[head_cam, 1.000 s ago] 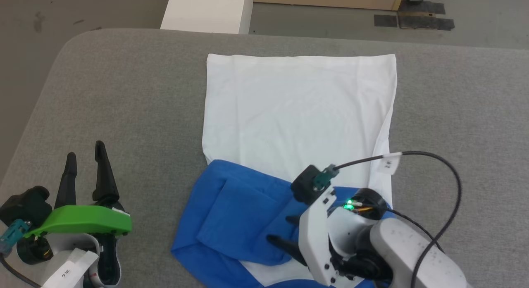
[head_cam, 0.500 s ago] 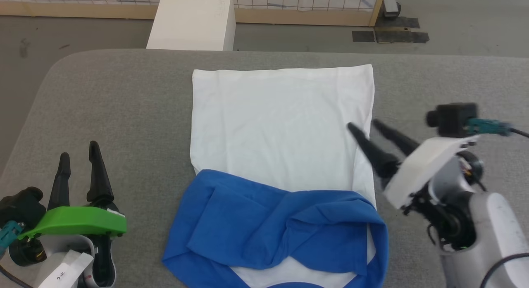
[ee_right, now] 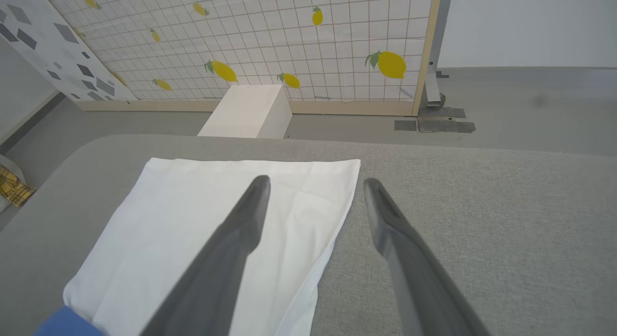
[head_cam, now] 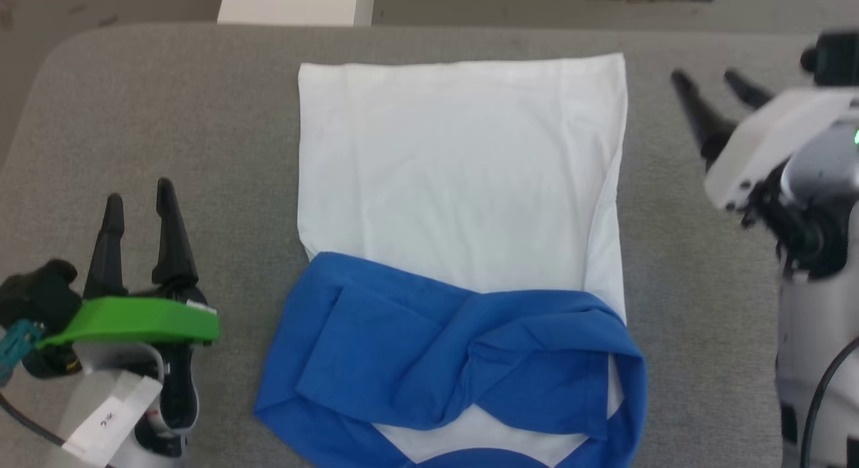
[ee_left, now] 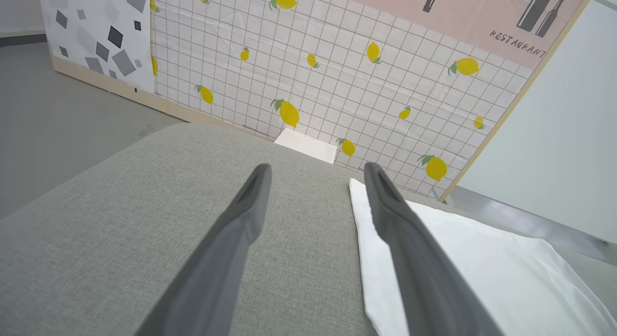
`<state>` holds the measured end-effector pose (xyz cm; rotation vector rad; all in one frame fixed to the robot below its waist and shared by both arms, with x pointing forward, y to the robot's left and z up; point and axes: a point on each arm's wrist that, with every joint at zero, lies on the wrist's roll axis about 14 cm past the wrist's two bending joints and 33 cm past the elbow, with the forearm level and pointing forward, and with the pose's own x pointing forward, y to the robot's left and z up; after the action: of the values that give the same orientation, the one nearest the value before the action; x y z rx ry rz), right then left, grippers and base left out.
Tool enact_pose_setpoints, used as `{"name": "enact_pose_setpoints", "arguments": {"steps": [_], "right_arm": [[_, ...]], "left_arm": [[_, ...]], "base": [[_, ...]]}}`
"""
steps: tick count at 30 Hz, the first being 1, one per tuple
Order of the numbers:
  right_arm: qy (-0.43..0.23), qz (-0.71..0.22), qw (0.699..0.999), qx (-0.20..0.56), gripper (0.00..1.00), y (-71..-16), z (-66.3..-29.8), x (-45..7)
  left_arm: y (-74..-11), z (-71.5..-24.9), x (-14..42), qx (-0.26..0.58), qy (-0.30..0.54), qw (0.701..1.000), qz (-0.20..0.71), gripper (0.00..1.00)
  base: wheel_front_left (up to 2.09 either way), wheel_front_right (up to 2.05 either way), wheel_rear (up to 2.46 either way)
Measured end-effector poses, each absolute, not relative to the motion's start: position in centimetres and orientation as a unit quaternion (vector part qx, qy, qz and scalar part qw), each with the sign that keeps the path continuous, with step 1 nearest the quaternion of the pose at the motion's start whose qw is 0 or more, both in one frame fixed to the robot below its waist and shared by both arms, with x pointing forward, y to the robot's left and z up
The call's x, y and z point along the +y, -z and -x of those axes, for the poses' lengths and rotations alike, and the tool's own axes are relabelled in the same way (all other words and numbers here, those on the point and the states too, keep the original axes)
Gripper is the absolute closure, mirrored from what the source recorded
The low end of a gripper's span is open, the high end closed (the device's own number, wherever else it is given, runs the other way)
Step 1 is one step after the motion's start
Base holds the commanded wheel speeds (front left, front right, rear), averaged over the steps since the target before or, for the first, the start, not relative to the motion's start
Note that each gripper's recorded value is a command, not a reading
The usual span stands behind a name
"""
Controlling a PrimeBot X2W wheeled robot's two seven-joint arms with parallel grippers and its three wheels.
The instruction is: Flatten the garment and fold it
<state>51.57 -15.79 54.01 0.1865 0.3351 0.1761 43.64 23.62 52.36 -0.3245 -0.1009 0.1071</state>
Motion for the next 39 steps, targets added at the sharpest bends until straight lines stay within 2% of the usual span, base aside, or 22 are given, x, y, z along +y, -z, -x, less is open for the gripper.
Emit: {"name": "enact_pose_setpoints", "arguments": {"steps": [6, 13, 18, 25, 32, 33, 34, 35, 39], "right_arm": [[-0.066, -0.008, 0.968, 0.243, 0.0, -52.0, -56.8, -16.7], [-0.038, 0.053, 0.934, 0.35, 0.0, -46.9, -61.0, -17.3], [-0.031, 0.086, 0.904, 0.418, 0.0, -42.4, -62.2, -16.7], [-0.056, 0.105, 0.88, 0.46, 0.0, -37.2, -63.1, -13.9], [-0.067, 0.129, 0.862, 0.485, 0.0, -35.8, -63.7, -13.1], [-0.067, 0.128, 0.861, 0.488, 0.56, -35.8, -63.7, -13.1], [-0.067, 0.127, 0.859, 0.491, 0.9, -35.9, -63.6, -13.3], [-0.066, 0.124, 0.858, 0.495, 1.0, -35.9, -63.5, -13.4], [-0.065, 0.111, 0.859, 0.496, 1.0, -36.5, -63.2, -13.6]], "left_arm": [[-51.1, -46.0, 23.1, -0.044, -0.043, 0.986, 0.153, 0.0], [-48.3, -47.6, 23.0, -0.023, -0.046, 0.987, 0.155, 0.0], [-46.2, -47.7, 23.8, -0.001, -0.06, 0.987, 0.152, 0.0], [-43.1, -47.0, 25.3, 0.035, -0.086, 0.986, 0.141, 0.0], [-41.3, -46.7, 26.0, 0.055, -0.096, 0.985, 0.136, 0.0], [-41.3, -46.7, 26.0, 0.056, -0.096, 0.984, 0.136, 0.0], [-41.2, -46.8, 25.9, 0.056, -0.095, 0.985, 0.136, 0.0], [-41.2, -46.9, 25.8, 0.056, -0.093, 0.984, 0.138, 0.0], [-41.3, -47.1, 25.5, 0.054, -0.088, 0.985, 0.139, 0.0]], "base": [[0.0, 0.0, 0.0], [0.0, 0.0, 0.0], [0.0, 0.0, 0.0], [0.0, 0.0, 0.0], [0.0, 0.0, 0.0], [0.0, 0.0, 0.0], [0.0, 0.0, 0.0], [0.0, 0.0, 0.0], [0.0, 0.0, 0.0]]}}
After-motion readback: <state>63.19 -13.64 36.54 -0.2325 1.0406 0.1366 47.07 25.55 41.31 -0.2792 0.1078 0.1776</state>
